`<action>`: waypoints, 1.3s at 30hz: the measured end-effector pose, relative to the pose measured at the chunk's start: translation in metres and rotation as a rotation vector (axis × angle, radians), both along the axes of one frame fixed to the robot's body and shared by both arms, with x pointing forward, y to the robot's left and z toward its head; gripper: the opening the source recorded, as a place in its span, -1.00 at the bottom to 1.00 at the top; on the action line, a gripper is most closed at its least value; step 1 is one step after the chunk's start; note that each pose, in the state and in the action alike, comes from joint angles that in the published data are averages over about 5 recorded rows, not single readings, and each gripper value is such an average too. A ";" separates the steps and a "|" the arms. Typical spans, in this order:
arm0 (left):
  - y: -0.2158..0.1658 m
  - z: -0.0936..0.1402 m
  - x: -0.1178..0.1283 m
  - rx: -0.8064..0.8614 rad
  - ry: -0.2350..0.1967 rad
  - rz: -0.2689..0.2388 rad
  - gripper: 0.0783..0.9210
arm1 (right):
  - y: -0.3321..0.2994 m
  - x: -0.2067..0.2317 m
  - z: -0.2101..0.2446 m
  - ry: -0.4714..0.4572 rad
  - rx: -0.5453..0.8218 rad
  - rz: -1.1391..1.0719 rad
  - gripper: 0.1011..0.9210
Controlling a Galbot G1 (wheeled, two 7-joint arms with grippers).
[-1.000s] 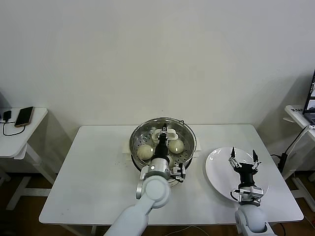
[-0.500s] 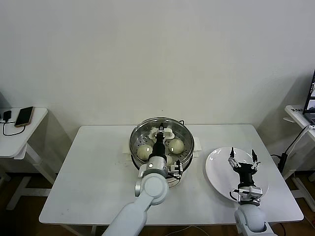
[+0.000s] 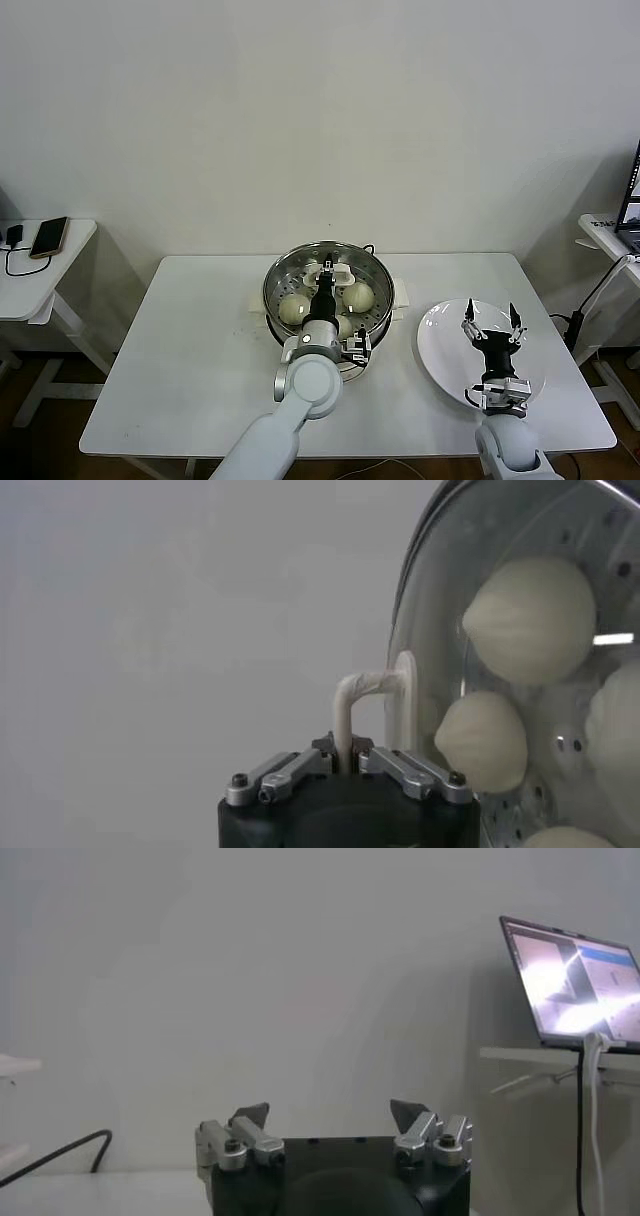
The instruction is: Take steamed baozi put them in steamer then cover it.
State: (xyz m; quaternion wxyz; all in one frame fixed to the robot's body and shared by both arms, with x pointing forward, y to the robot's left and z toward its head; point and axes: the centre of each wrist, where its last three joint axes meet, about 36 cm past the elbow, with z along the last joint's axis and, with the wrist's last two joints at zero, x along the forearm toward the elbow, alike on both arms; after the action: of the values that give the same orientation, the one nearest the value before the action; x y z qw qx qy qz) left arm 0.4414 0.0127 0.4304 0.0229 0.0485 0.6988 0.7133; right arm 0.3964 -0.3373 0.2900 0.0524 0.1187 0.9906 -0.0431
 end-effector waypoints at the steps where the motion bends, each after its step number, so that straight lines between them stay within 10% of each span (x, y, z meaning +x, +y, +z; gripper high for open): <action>1: 0.000 -0.001 0.000 0.000 0.001 -0.001 -0.74 | 0.000 0.000 0.000 0.000 0.000 0.001 0.76; 10: 0.002 -0.004 0.000 0.001 0.008 -0.002 -0.71 | 0.000 0.002 0.000 -0.001 -0.002 0.002 0.76; 39: 0.040 0.038 -0.071 -0.177 0.033 -0.039 0.76 | 0.006 -0.001 -0.001 0.003 -0.008 0.020 0.76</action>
State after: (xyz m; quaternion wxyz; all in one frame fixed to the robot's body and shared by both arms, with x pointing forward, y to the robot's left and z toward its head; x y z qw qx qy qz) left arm 0.3702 0.0529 0.4680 0.0295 0.0718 0.7582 0.6474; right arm 0.3958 -0.3310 0.2888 0.0516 0.1084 0.9917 -0.0468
